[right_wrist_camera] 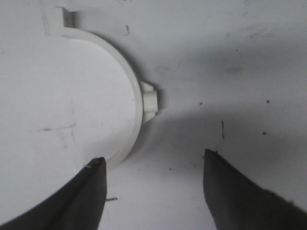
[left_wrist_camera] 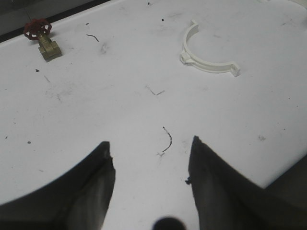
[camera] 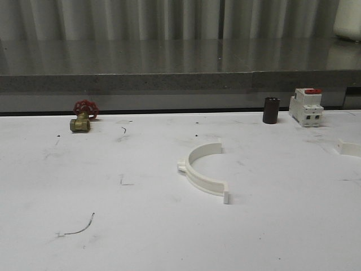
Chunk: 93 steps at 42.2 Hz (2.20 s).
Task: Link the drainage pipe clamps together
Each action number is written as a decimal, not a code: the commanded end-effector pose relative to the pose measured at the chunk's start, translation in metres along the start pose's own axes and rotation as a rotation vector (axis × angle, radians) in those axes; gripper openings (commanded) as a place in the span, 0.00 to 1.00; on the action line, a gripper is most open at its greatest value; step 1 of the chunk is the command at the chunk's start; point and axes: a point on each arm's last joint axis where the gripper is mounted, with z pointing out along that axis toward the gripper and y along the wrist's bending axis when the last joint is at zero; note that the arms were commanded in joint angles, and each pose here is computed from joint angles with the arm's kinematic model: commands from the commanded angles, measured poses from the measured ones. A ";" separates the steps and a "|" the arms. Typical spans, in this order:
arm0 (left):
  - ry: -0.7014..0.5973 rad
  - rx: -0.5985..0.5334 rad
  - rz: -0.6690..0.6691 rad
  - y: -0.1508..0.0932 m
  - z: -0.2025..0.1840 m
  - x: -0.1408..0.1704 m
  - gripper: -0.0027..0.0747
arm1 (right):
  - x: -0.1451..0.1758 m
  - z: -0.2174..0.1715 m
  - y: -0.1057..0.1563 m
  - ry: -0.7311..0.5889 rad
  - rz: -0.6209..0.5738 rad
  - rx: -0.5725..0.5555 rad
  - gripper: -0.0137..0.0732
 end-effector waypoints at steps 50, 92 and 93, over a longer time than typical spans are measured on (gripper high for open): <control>-0.093 -0.005 -0.007 0.001 -0.005 -0.013 0.48 | -0.030 0.047 0.012 0.051 -0.137 0.019 0.36; -0.093 -0.005 -0.007 0.001 -0.005 -0.013 0.48 | -0.022 0.009 0.194 0.048 -0.086 -0.163 0.36; -0.093 -0.005 -0.007 0.001 -0.005 -0.013 0.48 | -0.021 0.011 0.194 0.054 -0.085 -0.160 0.36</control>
